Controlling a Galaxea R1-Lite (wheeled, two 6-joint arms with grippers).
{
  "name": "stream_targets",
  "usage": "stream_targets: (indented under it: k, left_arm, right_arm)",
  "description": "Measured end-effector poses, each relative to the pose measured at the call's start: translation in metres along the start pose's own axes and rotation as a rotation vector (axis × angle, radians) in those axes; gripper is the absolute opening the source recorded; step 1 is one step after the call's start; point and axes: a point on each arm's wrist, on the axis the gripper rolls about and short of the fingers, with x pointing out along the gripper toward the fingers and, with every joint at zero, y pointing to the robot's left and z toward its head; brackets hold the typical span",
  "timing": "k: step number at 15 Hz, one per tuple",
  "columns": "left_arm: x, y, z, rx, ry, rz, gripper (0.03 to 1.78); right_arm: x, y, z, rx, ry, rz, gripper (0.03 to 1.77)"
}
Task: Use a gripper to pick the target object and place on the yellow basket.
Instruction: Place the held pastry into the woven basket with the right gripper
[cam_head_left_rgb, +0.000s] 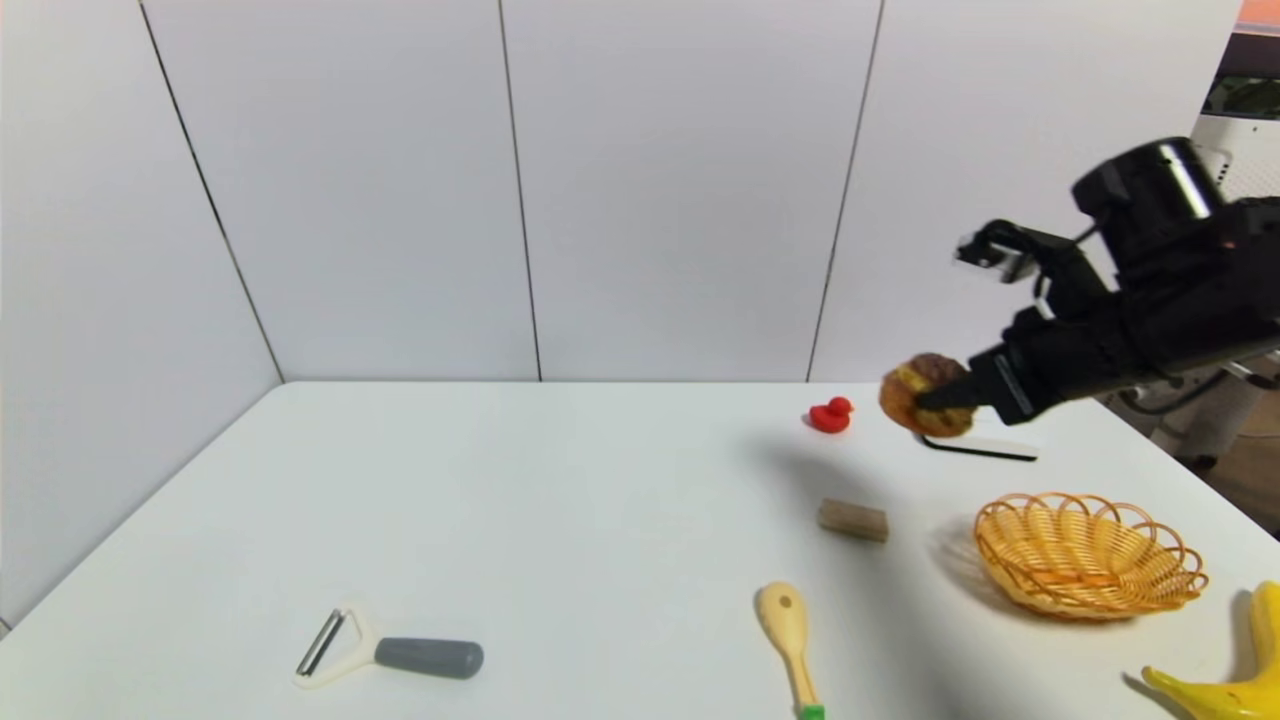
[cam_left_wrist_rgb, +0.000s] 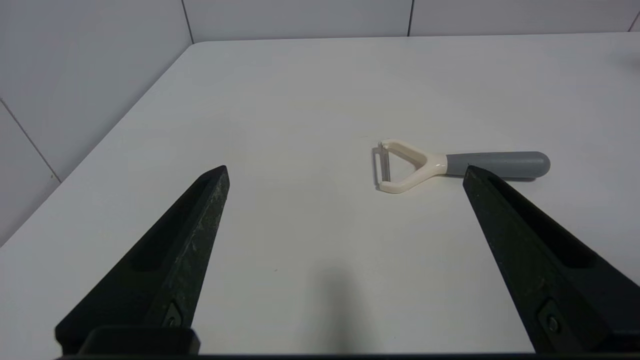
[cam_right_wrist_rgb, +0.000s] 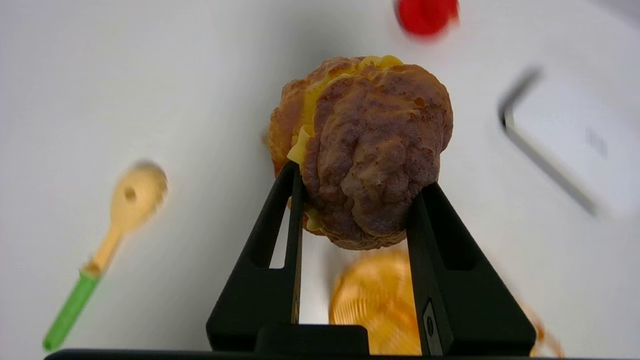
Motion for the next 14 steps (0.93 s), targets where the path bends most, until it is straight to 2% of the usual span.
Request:
stream_targets:
  k: [4,6,14]
  left_arm:
    - [0.000,0.000,0.000,0.000,0.000,0.000,1.69]
    - [0.000,0.000,0.000,0.000,0.000,0.000,1.69]
    - [0.000,0.000,0.000,0.000,0.000,0.000,1.69]
  right_arm:
    - [-0.033,-0.010,-0.075,0.155,0.079,-0.093,0.61]
    - [-0.033,-0.017,-0.094,0.203,0.080,-0.133,0.59]
    - [0.007,-0.057,-0.092,0.228,0.026,-0.200,0.58]
